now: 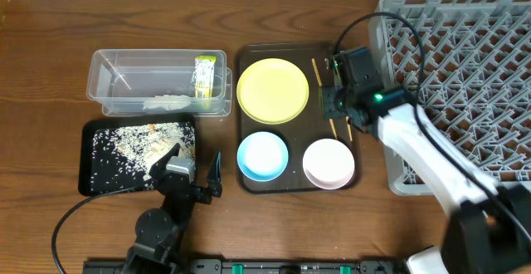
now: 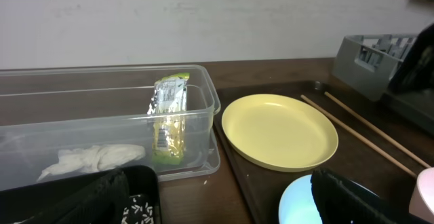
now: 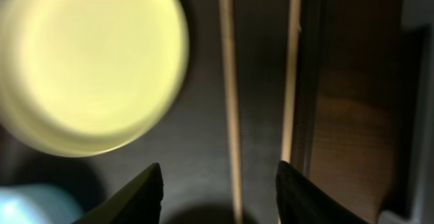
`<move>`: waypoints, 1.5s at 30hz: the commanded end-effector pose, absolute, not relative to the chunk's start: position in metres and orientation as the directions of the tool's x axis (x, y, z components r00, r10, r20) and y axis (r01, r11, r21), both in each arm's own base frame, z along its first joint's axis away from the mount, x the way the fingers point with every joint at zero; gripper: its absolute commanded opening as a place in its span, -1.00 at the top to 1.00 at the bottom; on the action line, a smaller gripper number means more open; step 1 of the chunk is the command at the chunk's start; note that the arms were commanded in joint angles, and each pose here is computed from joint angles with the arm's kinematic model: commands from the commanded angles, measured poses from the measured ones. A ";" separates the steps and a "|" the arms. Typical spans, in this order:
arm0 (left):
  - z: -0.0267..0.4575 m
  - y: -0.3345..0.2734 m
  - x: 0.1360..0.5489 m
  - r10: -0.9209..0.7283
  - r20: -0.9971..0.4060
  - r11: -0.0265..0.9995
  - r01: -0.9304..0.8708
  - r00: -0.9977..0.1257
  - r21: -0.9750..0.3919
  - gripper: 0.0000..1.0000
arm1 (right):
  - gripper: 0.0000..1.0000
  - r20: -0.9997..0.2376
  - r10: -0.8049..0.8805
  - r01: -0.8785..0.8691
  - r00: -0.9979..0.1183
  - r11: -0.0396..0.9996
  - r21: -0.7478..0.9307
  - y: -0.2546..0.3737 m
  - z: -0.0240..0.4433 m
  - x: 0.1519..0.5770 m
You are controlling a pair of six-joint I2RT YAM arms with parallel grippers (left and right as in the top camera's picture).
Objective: Sort waste into correct bins and load items into the dishwasher rack
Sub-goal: 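Reach the right gripper to the chopsticks and grasp one, then place the chopstick upright into the dish rack with the right gripper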
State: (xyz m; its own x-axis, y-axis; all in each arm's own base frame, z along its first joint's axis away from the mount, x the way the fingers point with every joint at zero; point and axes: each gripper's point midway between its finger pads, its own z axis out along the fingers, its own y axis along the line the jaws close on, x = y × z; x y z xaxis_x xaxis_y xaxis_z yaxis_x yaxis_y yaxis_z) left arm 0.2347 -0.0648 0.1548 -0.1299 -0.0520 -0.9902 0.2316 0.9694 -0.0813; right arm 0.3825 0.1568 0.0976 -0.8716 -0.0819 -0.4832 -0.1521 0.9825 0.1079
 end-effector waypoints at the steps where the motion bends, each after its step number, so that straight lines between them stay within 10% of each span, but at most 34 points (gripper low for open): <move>1: 0.137 -0.063 0.236 -0.031 -0.986 0.973 0.221 -0.164 -0.068 -0.76 | 0.03 -0.416 -0.073 -0.127 -0.907 0.986 0.104 0.154 0.062 0.387; 7: 0.137 -0.063 0.236 -0.031 -0.986 0.973 0.221 -0.164 -0.068 -0.77 | 0.15 -0.317 -0.100 -0.130 -0.943 0.989 0.074 0.156 0.005 0.383; 14: 0.137 -0.063 0.236 -0.031 -0.986 0.973 0.221 -0.164 -0.068 -0.77 | 0.98 -0.302 -0.096 -0.120 -0.948 0.991 0.064 0.154 -0.007 0.384; 30: 0.137 -0.063 0.236 -0.031 -0.986 0.973 0.221 -0.164 -0.068 -0.77 | 0.98 -0.664 0.074 -0.014 -0.744 0.992 0.127 0.075 0.195 0.397; 45: 0.137 -0.063 0.236 -0.031 -0.986 0.973 0.221 -0.164 -0.068 -0.77 | 0.95 -0.590 0.013 0.064 -0.807 0.996 -0.066 -0.021 0.130 0.429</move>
